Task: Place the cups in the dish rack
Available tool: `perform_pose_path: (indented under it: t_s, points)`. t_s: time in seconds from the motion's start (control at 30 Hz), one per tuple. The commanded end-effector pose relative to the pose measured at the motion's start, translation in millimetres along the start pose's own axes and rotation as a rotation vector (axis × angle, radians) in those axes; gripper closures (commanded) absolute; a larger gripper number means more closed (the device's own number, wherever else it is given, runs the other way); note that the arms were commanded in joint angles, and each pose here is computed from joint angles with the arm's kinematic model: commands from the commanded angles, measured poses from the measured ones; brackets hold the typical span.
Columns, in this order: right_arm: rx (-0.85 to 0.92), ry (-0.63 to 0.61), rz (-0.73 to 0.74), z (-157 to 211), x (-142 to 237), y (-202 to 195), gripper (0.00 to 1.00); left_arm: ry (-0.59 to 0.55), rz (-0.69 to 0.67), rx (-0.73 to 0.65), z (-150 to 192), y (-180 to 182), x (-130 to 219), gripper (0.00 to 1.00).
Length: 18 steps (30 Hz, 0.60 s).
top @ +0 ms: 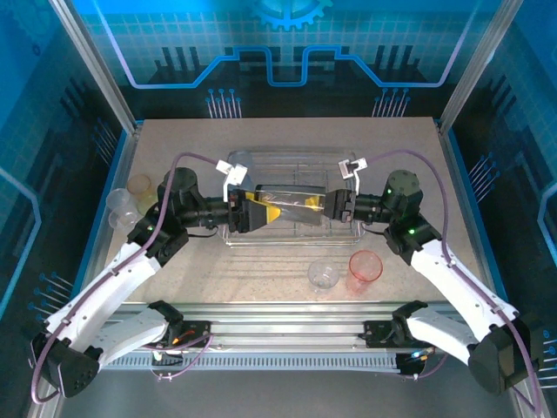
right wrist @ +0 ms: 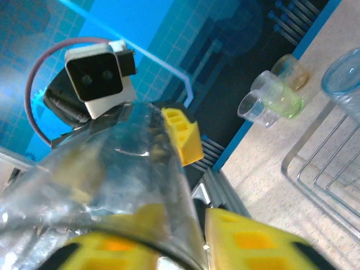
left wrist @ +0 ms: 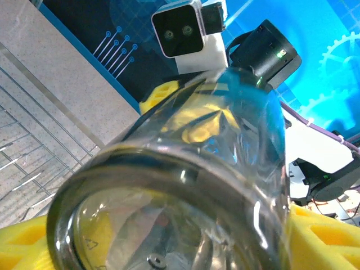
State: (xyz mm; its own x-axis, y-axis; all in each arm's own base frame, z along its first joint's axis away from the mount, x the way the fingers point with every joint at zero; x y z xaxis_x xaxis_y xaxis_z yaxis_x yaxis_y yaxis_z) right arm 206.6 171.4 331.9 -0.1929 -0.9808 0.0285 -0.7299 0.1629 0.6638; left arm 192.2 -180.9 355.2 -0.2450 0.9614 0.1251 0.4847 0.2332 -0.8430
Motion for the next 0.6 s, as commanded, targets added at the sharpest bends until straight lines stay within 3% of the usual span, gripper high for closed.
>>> perform_pose_path:
  t_s: [0.0,0.13,0.27,0.3,0.43,0.57]
  points:
    - [0.045,0.027,-0.024,-1.7,-1.0,10.6,0.57,-0.037,-0.001,-0.056,-2.2,-7.2,3.9,0.74]
    - [0.056,0.037,0.051,-0.8,5.6,10.5,0.48,-0.084,-0.068,-0.063,-0.7,-3.9,10.5,0.8]
    - [0.05,0.04,0.107,-0.7,15.2,8.0,0.29,-0.137,-0.144,-0.062,0.7,-1.4,19.0,0.85]
    - [0.048,0.038,0.124,-0.8,18.8,7.6,0.2,-0.158,-0.181,-0.058,0.3,0.5,21.9,0.85]
    - [0.075,0.051,0.233,-4.9,40.8,9.2,0.19,-0.23,-0.374,-0.042,-0.7,9.1,36.8,0.81]
    - [0.111,0.082,0.451,-7.0,69.2,8.3,0.2,-0.189,-0.574,-0.034,0.9,18.8,46.9,0.82]
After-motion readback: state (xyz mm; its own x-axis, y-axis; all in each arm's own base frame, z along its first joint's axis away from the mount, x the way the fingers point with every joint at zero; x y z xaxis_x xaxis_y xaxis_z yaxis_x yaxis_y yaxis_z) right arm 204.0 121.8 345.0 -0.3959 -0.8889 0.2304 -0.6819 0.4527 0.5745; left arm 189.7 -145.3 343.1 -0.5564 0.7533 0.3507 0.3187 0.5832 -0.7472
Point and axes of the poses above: each hand's point on the last joint's axis, 136 mm out from that joint toward the fingers, its own x axis back along the fingers, its own y axis along the line the jaws close on, z = x × y, the point moved 8 cm from there along x, back along the fingers, and after that the axes turned 14 degrees about x, right-handed, at the moved point
